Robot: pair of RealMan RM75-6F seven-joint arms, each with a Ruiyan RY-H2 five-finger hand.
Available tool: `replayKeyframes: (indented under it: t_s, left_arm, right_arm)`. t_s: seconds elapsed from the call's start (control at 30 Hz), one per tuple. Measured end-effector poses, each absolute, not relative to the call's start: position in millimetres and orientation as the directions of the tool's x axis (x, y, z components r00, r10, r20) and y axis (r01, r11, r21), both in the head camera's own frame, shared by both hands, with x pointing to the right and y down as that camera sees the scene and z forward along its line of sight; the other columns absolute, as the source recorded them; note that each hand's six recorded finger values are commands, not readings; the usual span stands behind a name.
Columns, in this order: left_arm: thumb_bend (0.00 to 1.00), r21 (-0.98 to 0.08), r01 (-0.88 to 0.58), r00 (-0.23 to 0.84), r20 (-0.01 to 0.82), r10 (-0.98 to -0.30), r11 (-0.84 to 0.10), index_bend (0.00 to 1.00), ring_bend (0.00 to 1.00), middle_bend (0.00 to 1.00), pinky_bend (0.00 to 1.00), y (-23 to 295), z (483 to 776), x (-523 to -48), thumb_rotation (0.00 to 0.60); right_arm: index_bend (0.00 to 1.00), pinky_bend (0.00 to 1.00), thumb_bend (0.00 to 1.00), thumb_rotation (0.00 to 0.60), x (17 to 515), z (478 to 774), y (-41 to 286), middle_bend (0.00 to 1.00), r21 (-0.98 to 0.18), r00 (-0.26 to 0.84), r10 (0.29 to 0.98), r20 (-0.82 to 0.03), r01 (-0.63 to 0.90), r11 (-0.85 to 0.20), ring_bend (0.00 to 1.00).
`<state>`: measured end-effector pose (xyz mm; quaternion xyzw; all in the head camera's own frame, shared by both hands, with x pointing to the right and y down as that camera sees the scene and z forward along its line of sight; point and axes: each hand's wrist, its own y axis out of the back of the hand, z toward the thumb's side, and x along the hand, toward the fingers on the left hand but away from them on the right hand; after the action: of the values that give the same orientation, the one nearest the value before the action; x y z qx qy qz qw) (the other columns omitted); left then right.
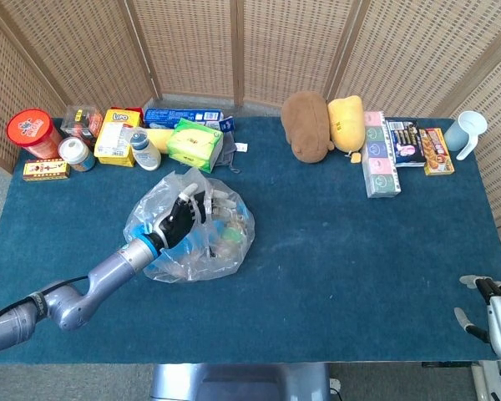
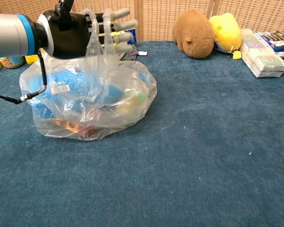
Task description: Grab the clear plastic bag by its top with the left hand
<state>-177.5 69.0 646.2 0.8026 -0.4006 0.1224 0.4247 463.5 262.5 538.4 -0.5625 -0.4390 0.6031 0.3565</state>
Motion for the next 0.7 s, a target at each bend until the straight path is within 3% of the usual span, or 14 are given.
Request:
replayKeyframes:
  t_s: [0.2,0.43,0.6,0.7]
  left_arm:
    - [0.48,0.729,-0.662,0.672,0.472,-0.570,-0.176,0.46,0.64,0.55,0.74,57,633,-176,0.000]
    - [0.55,0.786,-0.592,0.675,0.367,-0.640,-0.175,0.50,0.71,0.62,0.82,33,596,-198,0.021]
    - [0.61,0.787,-0.589,0.664,0.342,-0.665,-0.184,0.56,0.74,0.67,0.85,23,573,-211,0.186]
    - [0.63,0.785,-0.589,0.659,0.330,-0.676,-0.191,0.56,0.74,0.68,0.85,19,563,-214,0.245]
  right_arm:
    - [0.34,0.42,0.29,0.594,462,539,262,0.41,-0.929,-0.108,0.923,-0.369,0.068,-0.364,0.41]
    - [0.35,0.43,0.29,0.594,457,543,259,0.41,-0.926,-0.092,0.922,-0.375,0.074,-0.370,0.41]
    - [0.36,0.43,0.29,0.594,455,543,257,0.41,-0.926,-0.085,0.923,-0.375,0.077,-0.369,0.42]
    - [0.36,0.43,0.29,0.591,453,544,257,0.41,-0.926,-0.079,0.923,-0.376,0.080,-0.370,0.42]
